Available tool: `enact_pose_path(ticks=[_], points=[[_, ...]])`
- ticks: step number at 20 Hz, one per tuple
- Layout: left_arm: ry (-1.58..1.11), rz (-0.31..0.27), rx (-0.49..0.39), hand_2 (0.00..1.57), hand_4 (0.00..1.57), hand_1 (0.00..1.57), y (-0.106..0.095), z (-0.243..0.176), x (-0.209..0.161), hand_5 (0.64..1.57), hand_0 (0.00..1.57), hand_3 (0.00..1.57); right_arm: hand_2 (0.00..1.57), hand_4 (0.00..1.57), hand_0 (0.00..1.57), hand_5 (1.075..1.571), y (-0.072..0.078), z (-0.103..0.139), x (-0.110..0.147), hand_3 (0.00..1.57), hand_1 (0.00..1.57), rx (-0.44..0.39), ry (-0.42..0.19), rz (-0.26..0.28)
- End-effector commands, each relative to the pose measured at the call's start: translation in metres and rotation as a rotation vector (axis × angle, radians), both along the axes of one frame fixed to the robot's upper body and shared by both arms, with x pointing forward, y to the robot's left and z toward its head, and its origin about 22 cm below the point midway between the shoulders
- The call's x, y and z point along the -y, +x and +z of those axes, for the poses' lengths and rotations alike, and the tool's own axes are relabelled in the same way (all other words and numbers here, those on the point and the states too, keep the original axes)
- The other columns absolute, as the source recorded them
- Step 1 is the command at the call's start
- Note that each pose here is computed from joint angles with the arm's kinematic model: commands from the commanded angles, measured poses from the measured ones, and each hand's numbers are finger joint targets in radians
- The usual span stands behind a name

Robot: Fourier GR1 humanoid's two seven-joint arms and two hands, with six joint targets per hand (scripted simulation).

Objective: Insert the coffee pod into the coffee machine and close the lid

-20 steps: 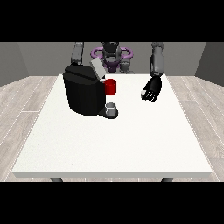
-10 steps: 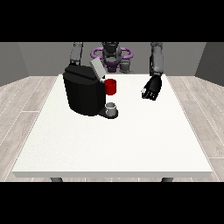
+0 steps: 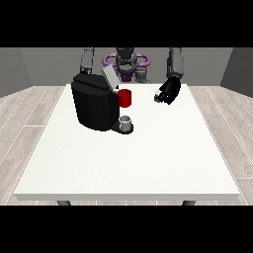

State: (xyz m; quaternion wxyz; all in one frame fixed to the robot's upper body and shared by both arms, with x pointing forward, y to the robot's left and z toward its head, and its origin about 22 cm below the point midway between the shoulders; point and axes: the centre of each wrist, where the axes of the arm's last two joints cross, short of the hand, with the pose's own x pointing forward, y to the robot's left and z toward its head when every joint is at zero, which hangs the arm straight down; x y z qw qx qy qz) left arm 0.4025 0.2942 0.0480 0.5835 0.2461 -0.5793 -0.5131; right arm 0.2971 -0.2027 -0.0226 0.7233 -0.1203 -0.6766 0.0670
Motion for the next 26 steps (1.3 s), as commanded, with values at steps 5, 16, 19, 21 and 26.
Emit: enact_pose_path(ticks=[5,16,19,21,26], points=[[-0.011,-0.088,-0.015,1.4,0.56,1.42,0.031,0.08,0.031,1.571,1.42,1.34,0.0,0.0,0.0,1.571,-0.001,-0.018,0.019,0.0,0.0,-0.034,-0.021,0.008],[-0.107,-0.078,-0.025,1.4,0.52,1.38,0.043,0.11,0.057,1.571,1.38,1.38,0.0,0.0,0.0,1.571,0.007,0.002,-0.01,0.0,0.0,-0.001,0.031,0.059],[-0.104,-0.007,0.022,1.27,0.51,1.22,0.051,0.145,0.057,1.571,1.22,1.29,0.0,0.0,0.0,1.571,0.021,0.027,-0.006,0.0,0.0,0.048,0.02,0.079],[-0.125,-0.017,0.037,1.24,0.49,1.2,0.053,0.168,0.048,1.571,1.2,1.26,0.0,0.0,0.0,1.571,0.009,0.013,-0.021,0.0,0.0,0.062,0.017,0.079],[-0.103,-0.02,0.1,1.25,0.48,1.17,0.052,0.171,0.04,1.571,1.17,1.27,0.0,0.0,0.0,1.571,0.032,0.06,-0.005,0.0,0.0,0.133,0.03,0.077]])
